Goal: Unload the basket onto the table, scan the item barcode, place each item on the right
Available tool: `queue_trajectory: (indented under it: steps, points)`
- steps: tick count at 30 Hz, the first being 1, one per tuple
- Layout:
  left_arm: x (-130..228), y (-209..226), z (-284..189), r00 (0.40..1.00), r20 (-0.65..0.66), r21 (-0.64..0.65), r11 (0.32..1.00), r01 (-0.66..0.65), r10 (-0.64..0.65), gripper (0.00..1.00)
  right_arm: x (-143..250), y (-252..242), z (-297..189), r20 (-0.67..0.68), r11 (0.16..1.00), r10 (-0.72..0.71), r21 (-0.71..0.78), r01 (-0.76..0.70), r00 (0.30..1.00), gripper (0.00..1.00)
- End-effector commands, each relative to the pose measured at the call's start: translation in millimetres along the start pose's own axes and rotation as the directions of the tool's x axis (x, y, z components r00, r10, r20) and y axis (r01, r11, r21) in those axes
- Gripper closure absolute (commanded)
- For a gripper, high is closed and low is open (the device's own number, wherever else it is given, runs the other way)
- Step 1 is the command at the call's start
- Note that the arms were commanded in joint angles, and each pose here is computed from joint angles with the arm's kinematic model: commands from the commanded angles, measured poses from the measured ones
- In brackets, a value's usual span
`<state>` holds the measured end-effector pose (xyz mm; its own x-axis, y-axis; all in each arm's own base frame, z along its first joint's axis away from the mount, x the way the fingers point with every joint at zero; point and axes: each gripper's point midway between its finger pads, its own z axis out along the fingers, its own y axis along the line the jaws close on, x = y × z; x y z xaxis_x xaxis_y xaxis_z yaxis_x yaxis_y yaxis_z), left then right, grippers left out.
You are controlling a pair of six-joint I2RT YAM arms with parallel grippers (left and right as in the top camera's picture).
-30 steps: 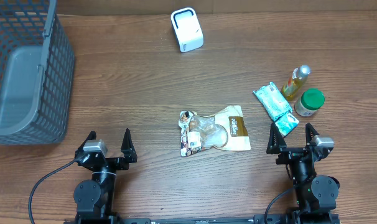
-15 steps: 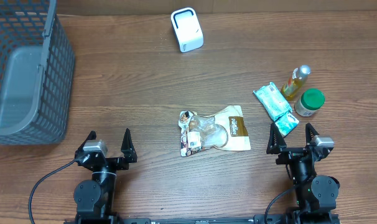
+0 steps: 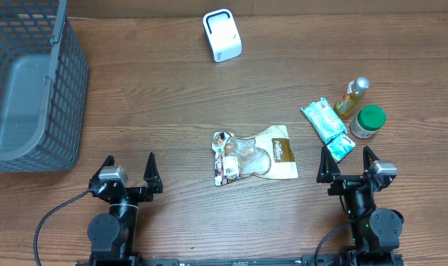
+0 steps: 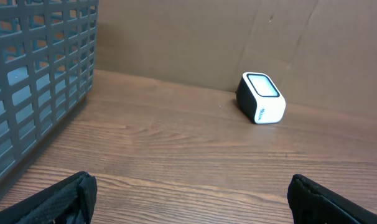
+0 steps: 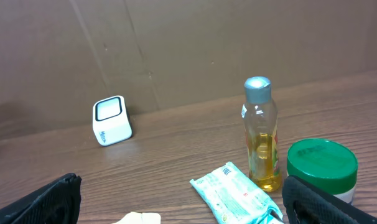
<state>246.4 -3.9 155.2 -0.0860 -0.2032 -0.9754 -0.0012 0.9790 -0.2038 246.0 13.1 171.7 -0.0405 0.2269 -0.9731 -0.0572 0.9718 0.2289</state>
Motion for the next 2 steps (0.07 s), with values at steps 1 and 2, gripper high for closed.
queue_trajectory:
  steps: [1,2]
  points:
    - [-0.5,-0.2,-0.4,1.000,0.008,-0.001,1.000,-0.020,0.020,0.00,1.9,-1.3,0.2,0.003,1.000,-0.005,0.002,0.005,1.000,0.00]
    - [-0.5,-0.2,-0.4,1.000,0.008,-0.001,1.000,-0.020,0.020,0.00,1.9,-1.3,0.2,0.003,1.000,-0.005,0.002,0.005,1.000,0.00]
